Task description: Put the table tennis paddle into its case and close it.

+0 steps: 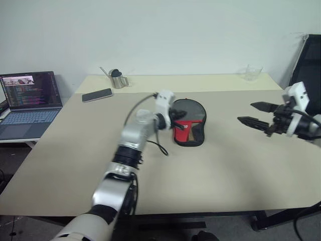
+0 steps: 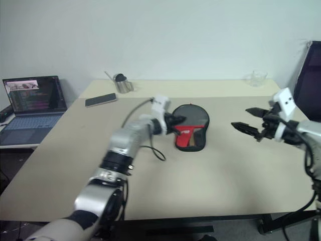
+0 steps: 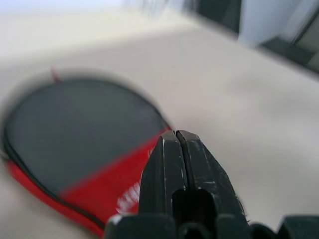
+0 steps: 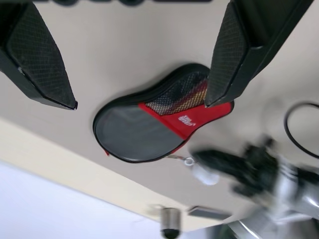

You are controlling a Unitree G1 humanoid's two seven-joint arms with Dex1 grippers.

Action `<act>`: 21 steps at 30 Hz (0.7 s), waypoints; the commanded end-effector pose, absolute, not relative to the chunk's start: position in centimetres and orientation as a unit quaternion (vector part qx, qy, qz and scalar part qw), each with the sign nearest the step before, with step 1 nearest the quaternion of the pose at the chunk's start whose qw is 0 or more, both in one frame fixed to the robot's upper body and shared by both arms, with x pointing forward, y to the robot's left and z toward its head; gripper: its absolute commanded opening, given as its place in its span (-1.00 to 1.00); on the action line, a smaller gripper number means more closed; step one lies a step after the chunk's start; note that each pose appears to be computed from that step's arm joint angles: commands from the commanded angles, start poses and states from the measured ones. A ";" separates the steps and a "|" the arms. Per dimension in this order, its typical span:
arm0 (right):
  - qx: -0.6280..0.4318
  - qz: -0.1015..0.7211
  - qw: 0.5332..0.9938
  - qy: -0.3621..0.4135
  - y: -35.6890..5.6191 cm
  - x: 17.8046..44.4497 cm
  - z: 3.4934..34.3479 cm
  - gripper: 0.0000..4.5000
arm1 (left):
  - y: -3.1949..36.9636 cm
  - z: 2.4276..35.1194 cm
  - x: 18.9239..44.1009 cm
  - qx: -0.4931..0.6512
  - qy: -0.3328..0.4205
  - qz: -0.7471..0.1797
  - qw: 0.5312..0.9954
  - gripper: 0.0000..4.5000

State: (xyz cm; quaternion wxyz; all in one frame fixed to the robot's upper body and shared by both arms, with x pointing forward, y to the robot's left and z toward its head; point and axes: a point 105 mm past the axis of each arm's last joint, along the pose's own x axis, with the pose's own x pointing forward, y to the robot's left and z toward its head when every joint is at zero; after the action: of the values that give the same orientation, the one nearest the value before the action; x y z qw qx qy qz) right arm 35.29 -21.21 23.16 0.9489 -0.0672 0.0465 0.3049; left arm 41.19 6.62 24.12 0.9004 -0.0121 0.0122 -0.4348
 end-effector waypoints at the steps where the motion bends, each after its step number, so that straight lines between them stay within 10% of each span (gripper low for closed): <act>1: 0.000 0.230 0.971 0.062 -20.8 37.3 22.5 1.00 | 9.0 26.7 39.0 0.004 -0.022 -0.479 0.878 -0.47; 10: 0.219 0.183 0.943 0.174 -17.6 38.7 17.0 1.00 | 16.4 24.6 33.3 0.074 0.011 -0.504 0.861 0.94; 21: 0.321 0.198 0.894 0.240 -13.6 38.5 13.7 1.00 | 18.6 23.0 32.0 0.110 0.033 -0.449 0.886 0.99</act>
State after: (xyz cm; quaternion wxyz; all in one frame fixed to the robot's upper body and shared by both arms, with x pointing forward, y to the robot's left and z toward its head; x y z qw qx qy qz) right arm 38.23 -14.02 12.42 0.8920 0.3189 0.2593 0.1881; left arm 32.60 18.62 21.16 0.8860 0.0852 0.0643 -0.4512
